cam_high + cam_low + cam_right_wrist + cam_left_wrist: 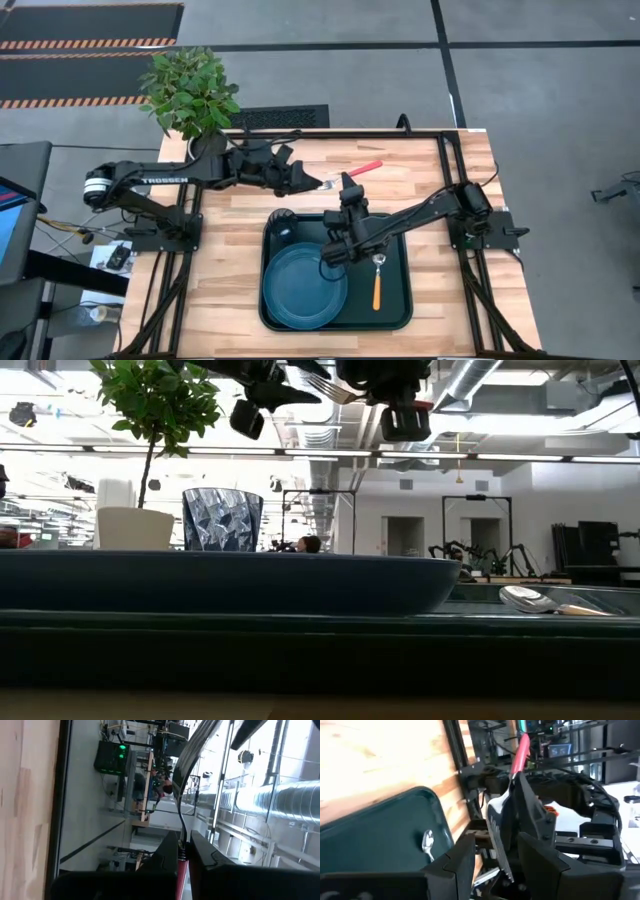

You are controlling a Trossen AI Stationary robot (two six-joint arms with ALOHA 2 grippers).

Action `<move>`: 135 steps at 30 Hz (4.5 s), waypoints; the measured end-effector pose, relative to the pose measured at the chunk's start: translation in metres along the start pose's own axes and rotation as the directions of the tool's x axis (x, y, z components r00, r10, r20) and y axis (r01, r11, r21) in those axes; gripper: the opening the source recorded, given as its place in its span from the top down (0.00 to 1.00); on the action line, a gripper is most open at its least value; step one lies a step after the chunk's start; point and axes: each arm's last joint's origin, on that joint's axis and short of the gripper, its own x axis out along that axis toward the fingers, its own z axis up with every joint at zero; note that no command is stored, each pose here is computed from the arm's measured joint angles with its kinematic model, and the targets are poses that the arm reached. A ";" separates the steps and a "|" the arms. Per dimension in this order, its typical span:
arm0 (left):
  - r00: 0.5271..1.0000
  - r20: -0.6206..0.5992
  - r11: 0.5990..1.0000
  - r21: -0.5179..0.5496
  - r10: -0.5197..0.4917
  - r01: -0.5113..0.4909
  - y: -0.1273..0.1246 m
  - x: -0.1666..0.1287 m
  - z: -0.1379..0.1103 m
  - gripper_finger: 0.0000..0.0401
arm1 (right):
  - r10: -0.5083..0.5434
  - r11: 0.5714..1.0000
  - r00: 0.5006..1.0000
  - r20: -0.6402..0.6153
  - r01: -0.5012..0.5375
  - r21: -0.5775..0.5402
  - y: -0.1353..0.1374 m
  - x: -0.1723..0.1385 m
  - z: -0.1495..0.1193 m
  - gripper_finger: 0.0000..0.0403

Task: Pick and place plate/cup/fork/spoon on tray
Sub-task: Put the pink fork on the black serving tray to the left of the brown spoon

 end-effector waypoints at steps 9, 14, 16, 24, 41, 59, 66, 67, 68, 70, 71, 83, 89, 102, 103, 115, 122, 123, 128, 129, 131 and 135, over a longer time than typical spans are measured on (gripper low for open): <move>0.999 -0.004 0.999 -0.006 -0.035 0.035 -0.003 0.000 0.001 0.67 | 0.001 1.000 1.000 -0.008 -0.001 -0.004 0.000 0.003 0.000 0.95; 0.999 -0.002 0.999 -0.004 -0.041 0.041 -0.004 0.000 0.001 0.73 | 0.001 1.000 1.000 -0.008 -0.001 -0.013 0.000 0.003 0.000 0.95; 0.999 0.002 0.999 -0.001 -0.040 0.040 -0.003 0.000 0.002 0.77 | -0.001 1.000 1.000 -0.008 0.000 -0.017 0.000 0.003 0.000 0.95; 0.999 0.010 0.999 0.014 -0.037 0.037 -0.003 0.000 0.002 0.90 | -0.003 1.000 1.000 -0.008 0.003 -0.012 0.000 0.003 0.001 0.95; 1.000 0.028 0.997 0.076 -0.014 0.011 -0.001 0.000 0.003 1.00 | -0.005 1.000 1.000 -0.007 0.005 -0.010 0.000 0.003 0.001 0.91; 0.997 0.080 0.988 0.152 -0.021 0.008 0.001 -0.004 0.018 1.00 | 0.015 0.972 0.998 0.061 -0.028 0.234 0.001 -0.023 0.004 0.39; 0.997 0.071 0.953 0.302 -0.004 -0.018 0.006 -0.007 0.027 1.00 | 0.389 0.780 0.913 0.125 -0.399 0.482 0.009 -0.056 0.000 0.40; 0.998 0.061 0.943 0.332 0.012 -0.031 0.008 -0.007 0.028 1.00 | 0.465 0.735 0.878 0.118 -0.457 0.501 0.010 -0.058 -0.002 0.40; 0.998 0.051 0.930 0.364 0.031 -0.048 0.011 -0.007 0.028 1.00 | 0.527 0.699 0.843 0.106 -0.501 0.510 0.010 -0.058 -0.004 0.40; 0.996 0.019 0.892 0.444 0.084 -0.084 0.017 -0.009 0.029 1.00 | 0.638 0.636 0.766 0.073 -0.579 0.511 0.012 -0.059 -0.008 0.41; 0.993 0.002 0.875 0.472 0.117 -0.104 0.021 -0.009 0.028 1.00 | 0.686 0.604 0.725 0.061 -0.614 0.508 0.012 -0.060 -0.010 0.41; 0.921 -0.233 0.727 0.683 0.313 -0.074 0.038 -0.010 -0.004 1.00 | 0.912 0.113 0.293 0.287 -0.852 0.510 -0.059 -0.090 -0.072 0.41; 0.907 -0.297 0.683 0.731 0.299 0.014 0.029 -0.008 -0.023 1.00 | 0.755 -0.101 0.367 0.543 -0.753 0.650 -0.111 -0.062 -0.108 0.41; 0.752 -0.439 0.519 0.841 0.492 0.151 -0.024 0.055 -0.036 1.00 | 0.754 -0.189 0.341 0.561 -0.705 0.683 -0.103 -0.021 -0.108 0.41; 0.743 -0.443 0.502 0.848 0.502 0.166 -0.028 0.061 -0.037 1.00 | 0.755 -0.208 0.328 0.568 -0.702 0.681 -0.095 -0.021 -0.103 0.41; 0.750 -0.491 0.408 0.855 0.442 0.320 -0.045 0.084 -0.044 1.00 | 0.472 -0.449 0.314 0.824 -0.719 0.531 -0.035 -0.027 -0.097 0.41; 0.778 -0.480 0.400 0.858 0.405 0.321 -0.049 0.087 -0.045 1.00 | 0.416 -0.478 0.296 0.860 -0.733 0.484 -0.006 -0.034 -0.095 0.41; 0.782 -0.477 0.403 0.858 0.400 0.318 -0.049 0.087 -0.044 1.00 | 0.415 -0.478 0.292 0.861 -0.735 0.480 -0.005 -0.035 -0.094 0.41; 0.788 -0.473 0.408 0.858 0.395 0.311 -0.050 0.087 -0.043 1.00 | 0.383 -0.453 0.293 0.876 -0.767 0.455 -0.004 -0.035 -0.085 0.41; 0.788 -0.473 0.410 0.858 0.394 0.310 -0.050 0.087 -0.043 1.00 | 0.378 -0.446 0.294 0.878 -0.773 0.451 -0.005 -0.034 -0.085 0.41; 0.791 -0.473 0.415 0.856 0.389 0.308 -0.050 0.088 -0.043 1.00 | 0.376 -0.439 0.296 0.878 -0.777 0.451 -0.005 -0.033 -0.085 0.41; 0.792 -0.472 0.421 0.855 0.387 0.303 -0.051 0.088 -0.043 1.00 | 0.377 -0.425 0.307 0.874 -0.781 0.458 -0.005 -0.029 -0.085 0.42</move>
